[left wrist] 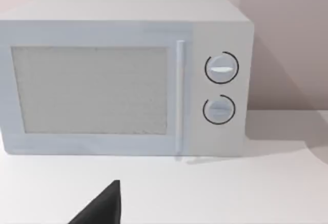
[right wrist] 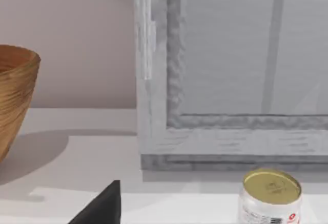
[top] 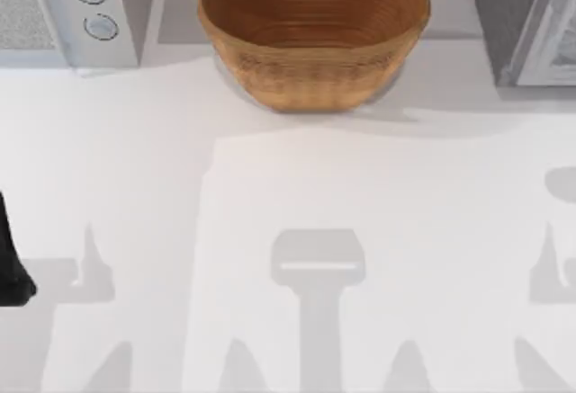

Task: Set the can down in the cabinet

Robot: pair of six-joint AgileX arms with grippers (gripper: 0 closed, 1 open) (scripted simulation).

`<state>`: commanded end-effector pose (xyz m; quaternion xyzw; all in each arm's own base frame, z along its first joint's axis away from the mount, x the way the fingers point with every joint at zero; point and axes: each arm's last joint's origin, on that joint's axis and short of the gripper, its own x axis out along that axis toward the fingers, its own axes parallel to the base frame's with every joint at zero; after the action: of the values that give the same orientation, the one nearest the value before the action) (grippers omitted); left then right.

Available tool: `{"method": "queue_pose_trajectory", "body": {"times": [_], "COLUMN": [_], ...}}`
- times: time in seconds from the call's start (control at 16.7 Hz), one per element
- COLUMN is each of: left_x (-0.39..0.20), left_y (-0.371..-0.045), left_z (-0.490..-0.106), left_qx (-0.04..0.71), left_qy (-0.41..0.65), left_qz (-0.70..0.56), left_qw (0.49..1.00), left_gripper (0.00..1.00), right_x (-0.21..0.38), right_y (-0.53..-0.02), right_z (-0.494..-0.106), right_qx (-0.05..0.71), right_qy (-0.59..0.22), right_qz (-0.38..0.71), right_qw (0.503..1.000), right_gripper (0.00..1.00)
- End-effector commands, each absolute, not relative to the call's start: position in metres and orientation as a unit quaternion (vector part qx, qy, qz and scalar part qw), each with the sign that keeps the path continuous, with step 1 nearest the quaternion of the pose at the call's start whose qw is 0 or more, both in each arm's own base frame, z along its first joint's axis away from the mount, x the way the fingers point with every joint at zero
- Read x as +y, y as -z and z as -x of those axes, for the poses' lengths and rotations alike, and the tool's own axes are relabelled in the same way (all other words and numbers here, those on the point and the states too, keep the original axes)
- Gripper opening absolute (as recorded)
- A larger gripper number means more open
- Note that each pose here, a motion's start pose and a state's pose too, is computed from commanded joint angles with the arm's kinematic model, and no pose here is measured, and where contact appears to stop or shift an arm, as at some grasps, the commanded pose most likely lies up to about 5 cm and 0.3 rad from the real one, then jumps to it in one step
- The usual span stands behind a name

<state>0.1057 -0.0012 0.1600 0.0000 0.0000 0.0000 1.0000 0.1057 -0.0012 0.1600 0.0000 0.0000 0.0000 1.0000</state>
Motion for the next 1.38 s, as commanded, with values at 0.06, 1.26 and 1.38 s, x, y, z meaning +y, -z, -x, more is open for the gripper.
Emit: {"method": "queue_pose_trajectory", "body": {"times": [0.06,1.26,1.38], "left_x": [-0.001,-0.001,-0.001], "left_y": [-0.16,-0.16,-0.16], "left_z": [-0.106,-0.106,-0.106], "left_qx": [0.0,0.0,0.0], "left_qy": [0.0,0.0,0.0], "left_qz": [0.0,0.0,0.0], "left_qw": [1.0,1.0,1.0], "left_gripper": [1.0,1.0,1.0], "right_x": [-0.001,-0.035,-0.041], "right_y": [-0.16,-0.123,-0.1], "right_z": [-0.106,-0.226,-0.234], "right_qx": [0.0,0.06,0.074], "right_qy": [0.0,0.004,0.005], "right_qz": [0.0,0.01,0.007], "right_qw": [1.0,0.998,0.997], "right_gripper": [1.0,1.0,1.0]}}
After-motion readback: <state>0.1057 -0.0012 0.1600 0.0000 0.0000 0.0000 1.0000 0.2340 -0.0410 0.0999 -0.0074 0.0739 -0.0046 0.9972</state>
